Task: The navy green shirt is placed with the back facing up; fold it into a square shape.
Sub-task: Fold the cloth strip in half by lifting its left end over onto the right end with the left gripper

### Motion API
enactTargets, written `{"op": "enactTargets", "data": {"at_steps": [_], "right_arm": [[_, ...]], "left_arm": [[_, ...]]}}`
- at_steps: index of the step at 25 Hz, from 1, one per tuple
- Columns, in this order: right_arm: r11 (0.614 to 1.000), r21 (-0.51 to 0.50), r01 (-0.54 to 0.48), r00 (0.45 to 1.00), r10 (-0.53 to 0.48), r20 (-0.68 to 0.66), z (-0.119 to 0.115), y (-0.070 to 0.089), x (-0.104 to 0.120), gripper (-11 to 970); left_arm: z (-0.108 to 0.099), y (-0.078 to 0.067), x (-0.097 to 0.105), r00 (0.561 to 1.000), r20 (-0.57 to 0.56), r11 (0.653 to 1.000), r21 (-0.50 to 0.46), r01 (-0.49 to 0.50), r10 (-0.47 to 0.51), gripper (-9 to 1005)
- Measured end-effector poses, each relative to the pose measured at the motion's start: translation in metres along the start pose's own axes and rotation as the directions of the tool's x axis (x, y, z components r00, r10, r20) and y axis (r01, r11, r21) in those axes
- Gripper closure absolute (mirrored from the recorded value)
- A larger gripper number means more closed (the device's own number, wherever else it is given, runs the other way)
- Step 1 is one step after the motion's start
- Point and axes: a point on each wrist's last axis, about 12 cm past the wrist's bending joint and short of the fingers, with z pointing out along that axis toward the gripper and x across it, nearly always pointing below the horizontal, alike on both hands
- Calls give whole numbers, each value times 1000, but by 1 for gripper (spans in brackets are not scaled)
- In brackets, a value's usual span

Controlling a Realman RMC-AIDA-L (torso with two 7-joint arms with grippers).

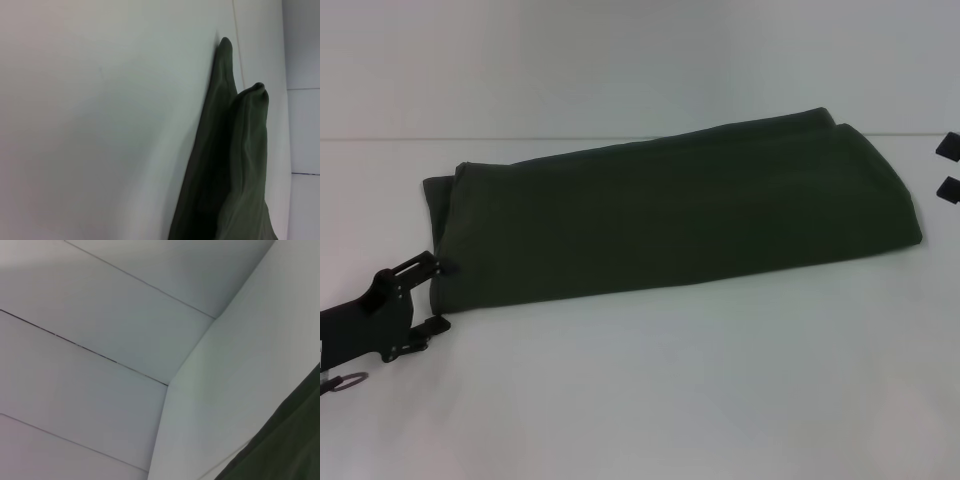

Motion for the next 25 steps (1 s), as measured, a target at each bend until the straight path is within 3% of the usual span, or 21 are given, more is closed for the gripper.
{"op": "enactTargets", "data": {"at_steps": [16,25], "right_arm": [[1000,-1,-4,1000,4,16,-2,0,-2,30],[1000,2,-8,1000,8,25,-5,-1,-2,30]], "left_arm": [[-1,0,-2,999,15,999,7,51,-51,74],[13,-9,-3,999,13,999,1,43,-43,75]]}}
